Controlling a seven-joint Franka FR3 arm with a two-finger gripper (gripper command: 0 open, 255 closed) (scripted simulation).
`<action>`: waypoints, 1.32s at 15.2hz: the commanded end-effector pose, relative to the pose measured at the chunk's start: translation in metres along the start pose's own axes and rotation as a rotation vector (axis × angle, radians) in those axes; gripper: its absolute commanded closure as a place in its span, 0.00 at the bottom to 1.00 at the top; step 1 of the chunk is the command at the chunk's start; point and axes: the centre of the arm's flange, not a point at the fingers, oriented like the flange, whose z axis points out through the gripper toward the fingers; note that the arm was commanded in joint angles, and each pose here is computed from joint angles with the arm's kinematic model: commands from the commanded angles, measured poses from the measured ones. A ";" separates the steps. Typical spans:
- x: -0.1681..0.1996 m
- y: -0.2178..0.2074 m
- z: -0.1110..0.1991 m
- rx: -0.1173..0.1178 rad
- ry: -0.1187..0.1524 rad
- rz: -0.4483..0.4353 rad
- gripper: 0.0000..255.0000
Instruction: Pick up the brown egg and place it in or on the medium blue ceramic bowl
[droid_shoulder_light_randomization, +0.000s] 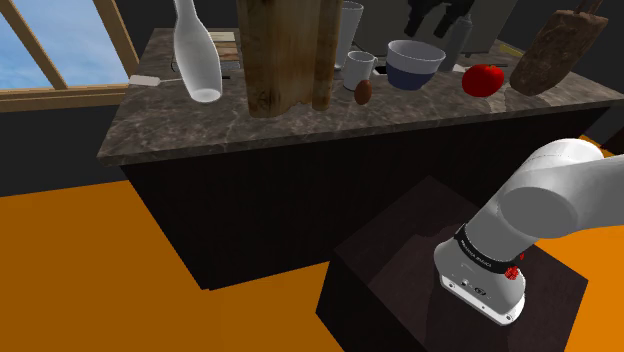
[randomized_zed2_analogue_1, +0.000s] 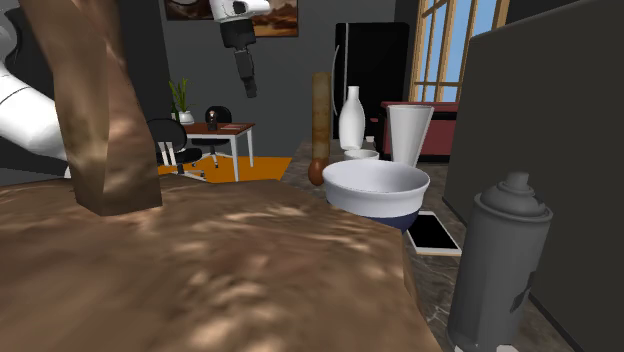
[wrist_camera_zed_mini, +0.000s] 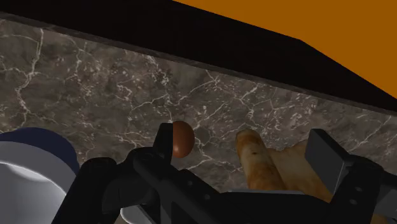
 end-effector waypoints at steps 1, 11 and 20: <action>0.000 0.000 0.000 0.000 0.000 0.000 0.00; 0.091 -0.009 0.110 -0.174 -0.100 -0.047 0.00; 0.148 -0.004 0.199 -0.299 -0.172 -0.081 0.00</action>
